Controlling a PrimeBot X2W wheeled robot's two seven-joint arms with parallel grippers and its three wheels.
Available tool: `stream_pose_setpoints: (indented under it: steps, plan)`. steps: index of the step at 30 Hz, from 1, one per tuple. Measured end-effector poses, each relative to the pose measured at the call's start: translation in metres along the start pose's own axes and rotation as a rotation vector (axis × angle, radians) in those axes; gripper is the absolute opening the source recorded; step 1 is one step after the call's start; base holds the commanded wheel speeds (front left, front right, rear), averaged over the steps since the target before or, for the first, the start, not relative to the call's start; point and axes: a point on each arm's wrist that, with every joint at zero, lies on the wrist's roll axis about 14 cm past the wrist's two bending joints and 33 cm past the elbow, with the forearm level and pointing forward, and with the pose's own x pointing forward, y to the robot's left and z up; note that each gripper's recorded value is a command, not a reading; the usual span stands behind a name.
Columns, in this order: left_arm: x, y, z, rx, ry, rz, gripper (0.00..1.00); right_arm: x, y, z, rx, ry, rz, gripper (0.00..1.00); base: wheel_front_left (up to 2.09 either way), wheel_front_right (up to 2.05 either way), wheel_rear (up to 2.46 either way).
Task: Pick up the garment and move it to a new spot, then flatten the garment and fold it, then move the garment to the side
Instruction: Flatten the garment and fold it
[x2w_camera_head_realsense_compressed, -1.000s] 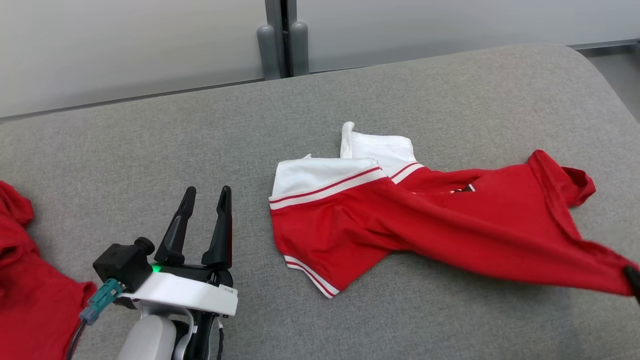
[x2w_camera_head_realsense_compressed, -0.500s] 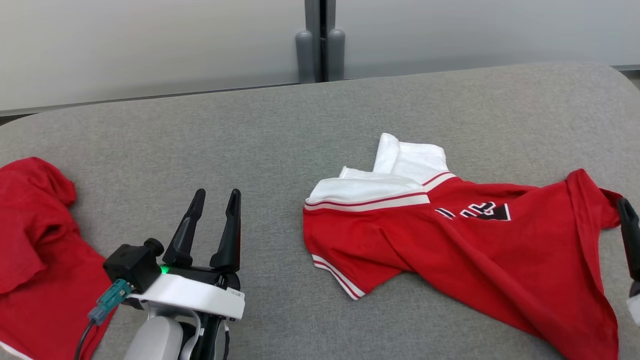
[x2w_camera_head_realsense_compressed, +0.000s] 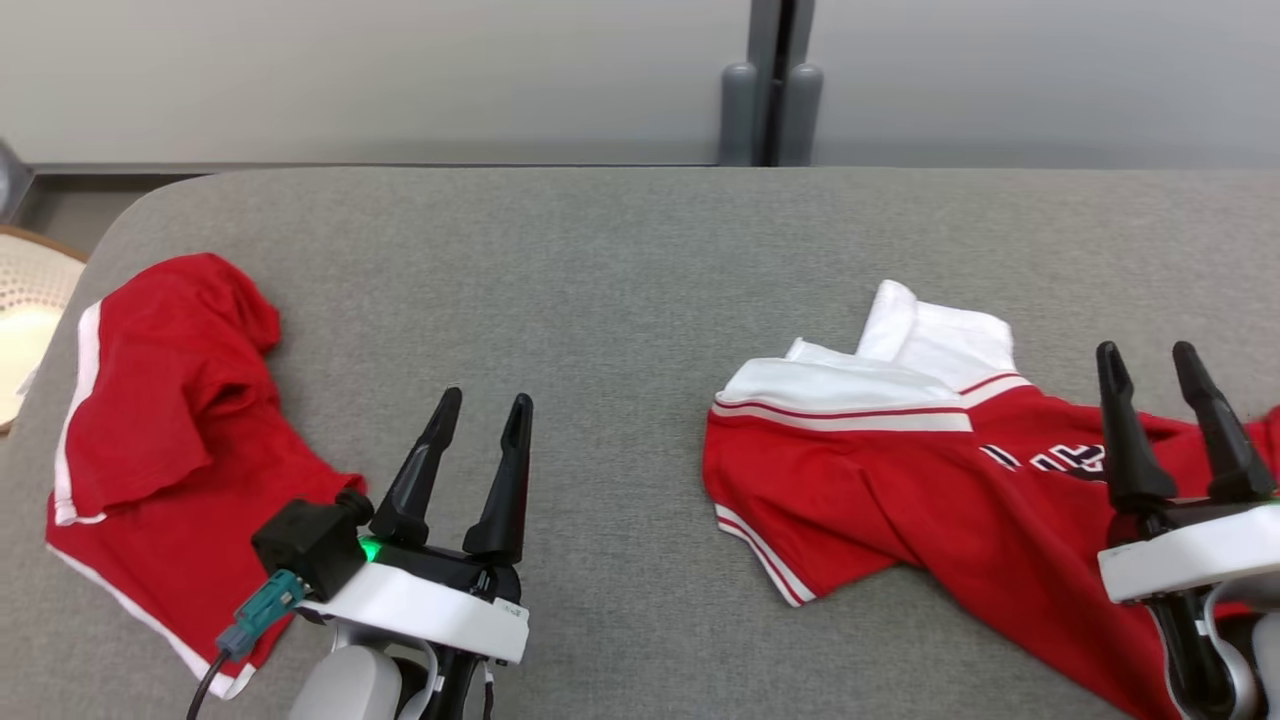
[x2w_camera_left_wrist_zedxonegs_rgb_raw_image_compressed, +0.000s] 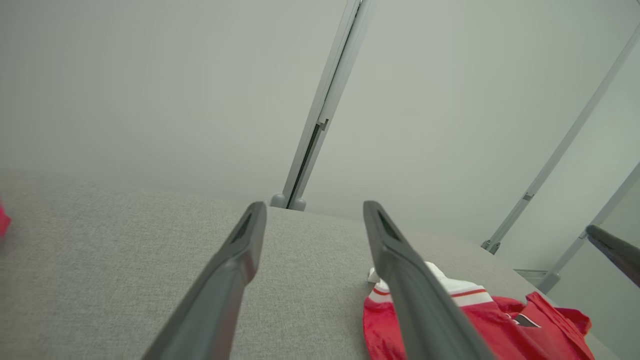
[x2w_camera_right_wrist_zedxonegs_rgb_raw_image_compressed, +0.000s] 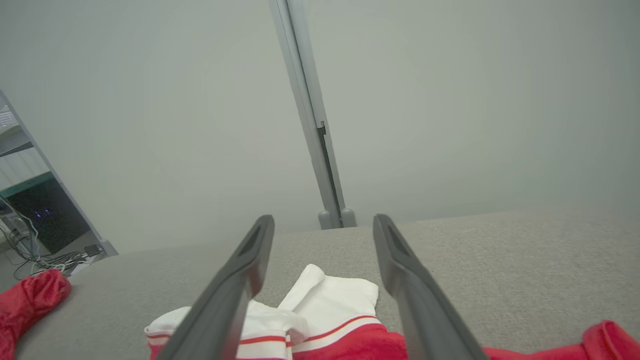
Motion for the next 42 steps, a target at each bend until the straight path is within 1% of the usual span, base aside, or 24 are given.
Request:
stream_pose_setpoints:
  steps: [6, 9, 15, 19, 22, 23, 24, 26, 29, 32, 35, 37, 38, 42]
  plan:
    - [-0.006, 0.013, 0.000, 0.007, 0.002, 0.041, 1.00, 0.012, 0.010, -0.034, 0.002, 0.080, 0.032, 1.00, 0.00, 0.00, 0.00]
    - [-0.007, 0.015, -0.001, 0.009, 0.007, 0.048, 1.00, 0.014, 0.013, -0.051, 0.030, 0.143, 0.038, 1.00, 0.00, 0.00, 0.00]
    - [-0.010, 0.019, -0.007, 0.011, 0.026, 0.059, 1.00, 0.019, 0.025, -0.090, 0.072, 0.327, 0.075, 1.00, 0.00, 0.00, 0.00]
    - [-0.012, 0.020, -0.011, 0.010, 0.039, 0.067, 1.00, 0.024, 0.027, -0.112, 0.113, 0.442, 0.077, 1.00, 0.00, 0.00, 0.00]
    - [-0.015, 0.025, -0.011, 0.012, 0.042, 0.081, 1.00, 0.026, 0.039, -0.125, 0.157, 0.523, 0.107, 1.00, 0.00, 0.00, 0.00]
    - [-0.016, 0.026, -0.011, 0.013, 0.042, 0.086, 1.00, 0.029, 0.043, -0.125, 0.169, 0.530, 0.120, 0.48, 0.00, 0.00, 0.00]
    - [-0.017, 0.028, -0.011, 0.013, 0.043, 0.092, 1.00, 0.033, 0.047, -0.123, 0.177, 0.523, 0.133, 0.00, 0.00, 0.00, 0.00]
    - [-0.018, 0.031, -0.011, 0.013, 0.043, 0.102, 1.00, 0.043, 0.049, -0.111, 0.163, 0.476, 0.154, 0.00, 0.00, 0.00, 0.00]
    - [-0.021, 0.033, -0.010, 0.014, 0.043, 0.112, 1.00, 0.057, 0.051, -0.089, 0.136, 0.368, 0.176, 0.00, 0.00, 0.00, 0.00]
    - [-0.024, 0.034, -0.008, 0.014, 0.037, 0.116, 1.00, 0.066, 0.061, -0.069, 0.113, 0.275, 0.209, 0.00, 0.00, 0.00, 0.00]
    - [-0.026, 0.033, -0.003, 0.016, 0.023, 0.115, 1.00, 0.077, 0.072, -0.041, 0.066, 0.164, 0.249, 0.00, 0.00, 0.00, 0.00]
    - [-0.027, 0.031, 0.001, 0.017, 0.012, 0.111, 1.00, 0.084, 0.083, -0.019, 0.007, 0.078, 0.287, 0.00, 0.00, 0.00, 0.00]
    - [-0.027, 0.031, 0.001, 0.017, 0.012, 0.111, 1.00, 0.084, 0.083, -0.019, 0.007, 0.078, 0.287, 0.00, 0.00, 0.00, 0.00]
    - [-0.029, 0.031, 0.009, 0.020, -0.012, 0.112, 1.00, 0.090, 0.123, 0.013, -0.107, -0.050, 0.414, 0.00, 0.00, 0.00, 0.00]
